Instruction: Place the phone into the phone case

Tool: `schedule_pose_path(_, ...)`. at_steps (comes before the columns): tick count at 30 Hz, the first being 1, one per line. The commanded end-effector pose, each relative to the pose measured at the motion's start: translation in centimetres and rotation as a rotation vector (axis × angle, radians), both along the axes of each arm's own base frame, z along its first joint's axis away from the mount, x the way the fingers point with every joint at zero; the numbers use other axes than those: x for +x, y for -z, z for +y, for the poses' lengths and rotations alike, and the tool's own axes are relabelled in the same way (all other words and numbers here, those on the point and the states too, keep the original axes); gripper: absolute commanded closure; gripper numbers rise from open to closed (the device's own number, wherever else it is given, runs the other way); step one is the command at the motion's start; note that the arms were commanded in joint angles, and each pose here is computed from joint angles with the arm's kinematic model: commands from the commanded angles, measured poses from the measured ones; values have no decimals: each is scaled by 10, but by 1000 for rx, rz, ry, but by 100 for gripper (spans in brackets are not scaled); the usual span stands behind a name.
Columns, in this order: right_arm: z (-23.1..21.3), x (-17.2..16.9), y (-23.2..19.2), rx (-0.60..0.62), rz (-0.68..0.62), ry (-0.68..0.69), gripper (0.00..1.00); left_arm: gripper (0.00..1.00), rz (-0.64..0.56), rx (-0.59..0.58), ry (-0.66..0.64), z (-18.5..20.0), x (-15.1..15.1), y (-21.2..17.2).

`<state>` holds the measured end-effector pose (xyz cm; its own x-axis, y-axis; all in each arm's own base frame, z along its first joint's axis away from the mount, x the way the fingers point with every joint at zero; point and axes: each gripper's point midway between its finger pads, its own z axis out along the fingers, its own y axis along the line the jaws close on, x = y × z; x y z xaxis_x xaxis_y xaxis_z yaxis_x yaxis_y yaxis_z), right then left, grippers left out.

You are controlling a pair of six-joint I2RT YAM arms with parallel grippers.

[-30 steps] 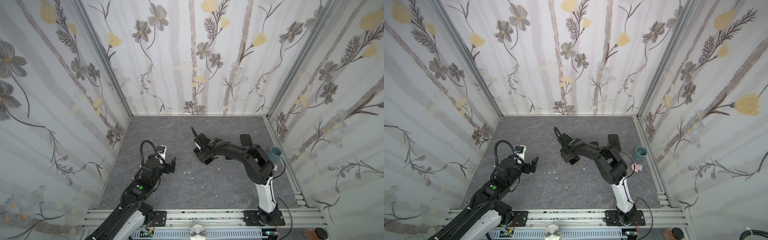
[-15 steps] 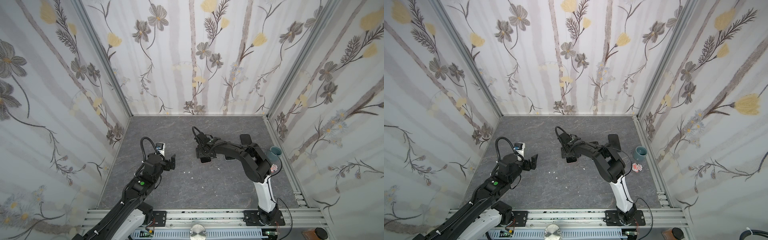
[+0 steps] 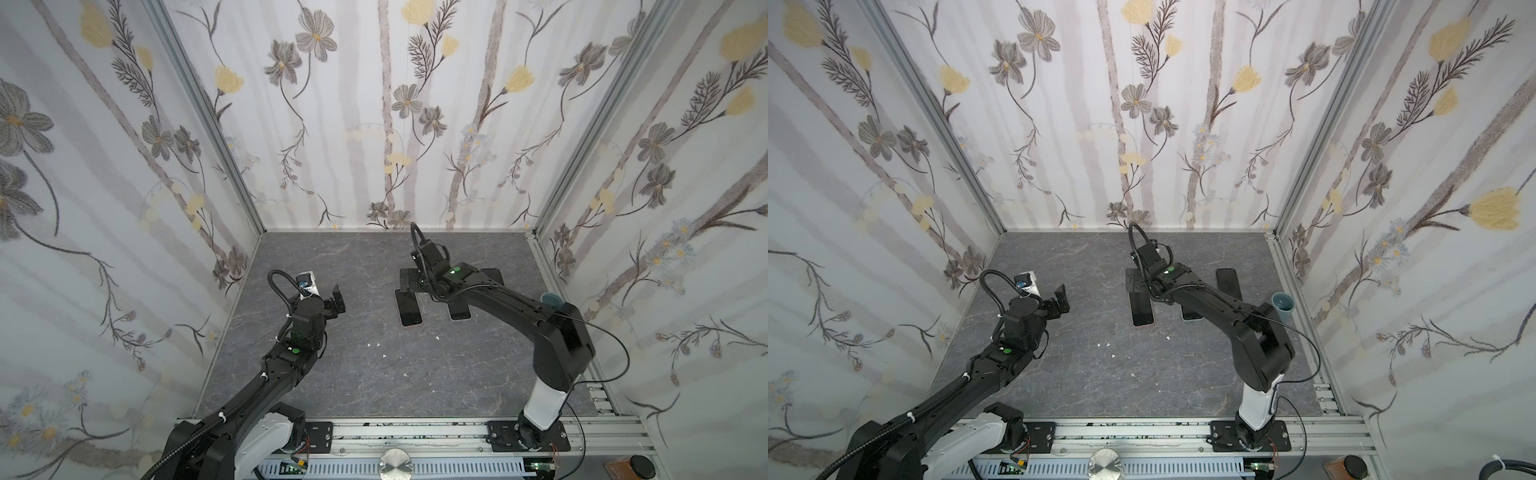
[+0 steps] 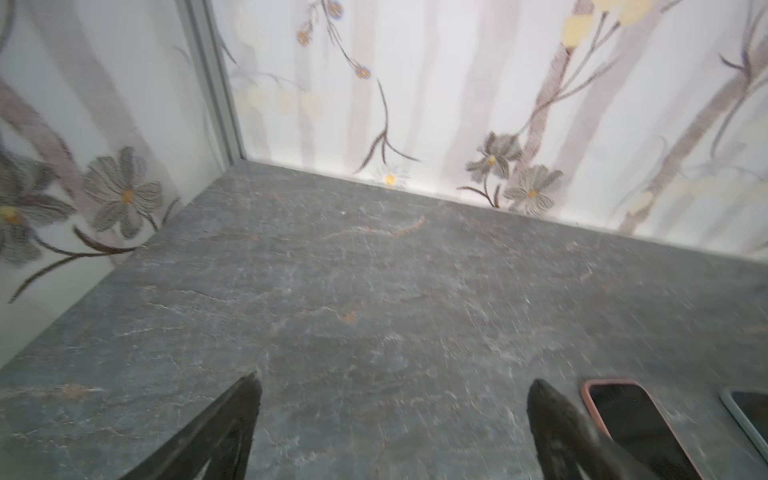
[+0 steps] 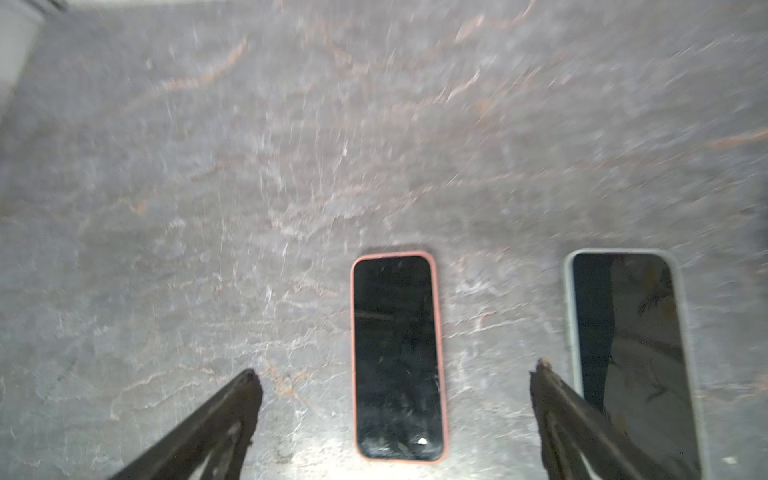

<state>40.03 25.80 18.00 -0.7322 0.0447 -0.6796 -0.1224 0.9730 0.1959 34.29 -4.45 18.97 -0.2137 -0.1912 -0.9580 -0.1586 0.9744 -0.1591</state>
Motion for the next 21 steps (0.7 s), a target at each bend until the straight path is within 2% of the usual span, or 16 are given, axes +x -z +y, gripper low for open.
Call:
schedule_pose_path(1, -68, 16, -45, -66, -238, 92, 0, 0, -186, 20, -211, 40, 6, -36)
schedule_pose_path(5, -176, -2, -50, -212, -490, 250, 0, 0, -192, 84, -279, 62, 6, -26)
schedule_pose_path(9, -240, -34, -27, -291, -624, 309, 0, 0, -162, 87, -286, 73, 8, -8)
schedule_pose_path(14, -252, -52, -2, -226, -726, 226, 1, 0, -191, 75, -184, 73, 10, 5)
schedule_pose_path(19, -243, -49, 12, -177, -768, 143, 0, 0, -289, 27, -36, 67, 8, 0)
schedule_pose_path(21, -236, -43, 20, -136, -762, 96, 0, 0, -282, 33, -2, 64, 12, 4)
